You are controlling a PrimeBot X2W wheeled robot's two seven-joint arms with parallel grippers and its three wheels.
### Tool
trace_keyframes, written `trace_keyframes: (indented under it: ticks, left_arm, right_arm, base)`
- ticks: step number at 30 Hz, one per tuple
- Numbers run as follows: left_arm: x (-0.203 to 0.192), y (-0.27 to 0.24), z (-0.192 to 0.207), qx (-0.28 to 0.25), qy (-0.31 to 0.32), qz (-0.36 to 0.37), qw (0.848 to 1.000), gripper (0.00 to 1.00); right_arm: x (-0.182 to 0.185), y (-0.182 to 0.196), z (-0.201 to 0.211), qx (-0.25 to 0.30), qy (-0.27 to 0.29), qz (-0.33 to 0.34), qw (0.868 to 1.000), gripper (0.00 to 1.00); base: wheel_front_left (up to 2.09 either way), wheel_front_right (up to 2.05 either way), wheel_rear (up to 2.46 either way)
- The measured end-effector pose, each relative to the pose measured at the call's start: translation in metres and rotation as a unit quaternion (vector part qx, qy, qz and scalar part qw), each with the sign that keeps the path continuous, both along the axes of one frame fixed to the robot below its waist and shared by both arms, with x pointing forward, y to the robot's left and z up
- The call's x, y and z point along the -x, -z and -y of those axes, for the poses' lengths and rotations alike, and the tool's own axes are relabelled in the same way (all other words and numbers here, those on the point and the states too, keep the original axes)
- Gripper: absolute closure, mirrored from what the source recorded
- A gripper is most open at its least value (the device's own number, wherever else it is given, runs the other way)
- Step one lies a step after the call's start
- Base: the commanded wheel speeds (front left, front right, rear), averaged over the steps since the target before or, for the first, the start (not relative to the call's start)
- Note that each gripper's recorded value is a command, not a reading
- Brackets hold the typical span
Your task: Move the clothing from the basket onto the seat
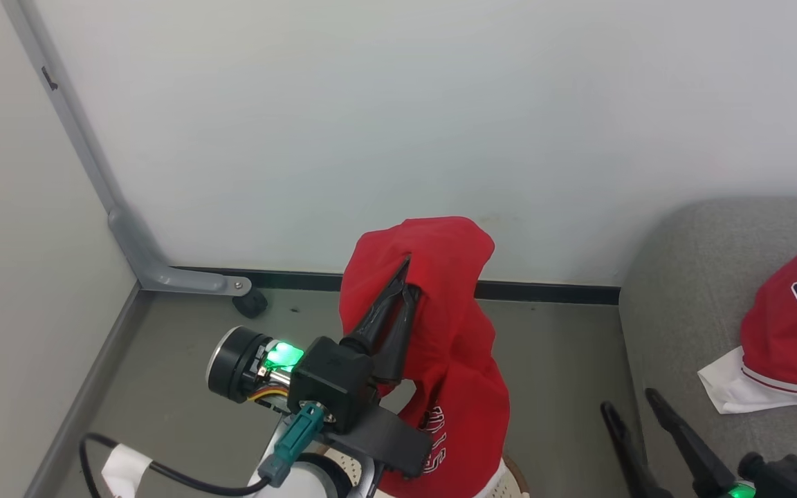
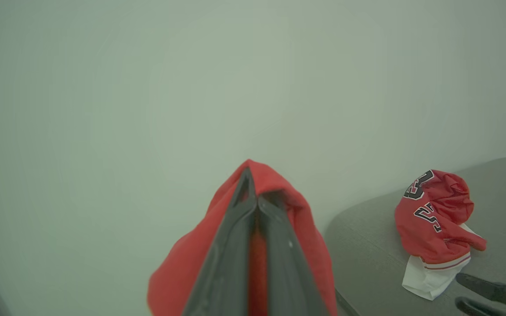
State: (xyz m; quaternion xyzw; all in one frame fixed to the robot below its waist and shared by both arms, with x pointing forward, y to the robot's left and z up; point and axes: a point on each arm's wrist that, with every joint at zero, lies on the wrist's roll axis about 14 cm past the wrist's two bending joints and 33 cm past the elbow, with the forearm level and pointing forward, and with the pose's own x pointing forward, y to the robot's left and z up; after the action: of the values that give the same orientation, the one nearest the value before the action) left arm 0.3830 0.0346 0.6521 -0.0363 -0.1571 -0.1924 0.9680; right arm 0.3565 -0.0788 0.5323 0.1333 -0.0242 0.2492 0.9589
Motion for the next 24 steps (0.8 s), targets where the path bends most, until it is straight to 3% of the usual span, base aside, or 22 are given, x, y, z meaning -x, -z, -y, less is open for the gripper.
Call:
trace_keyframes:
  ticks: [8, 24]
  left_arm:
    - [-0.003, 0.003, 0.004, -0.005, 0.002, -0.007, 1.000, 1.00]
    - [0.001, 0.009, 0.017, -0.010, 0.021, -0.019, 1.000, 1.00]
  right_arm:
    - [0.004, 0.009, 0.046, 0.008, 0.077, -0.017, 0.997, 0.00]
    - [0.018, 0.017, 0.090, 0.030, 0.153, -0.026, 0.987, 0.00]
  base:
    - [0.00, 0.00, 0.00]
    - [0.00, 0.00, 0.00]
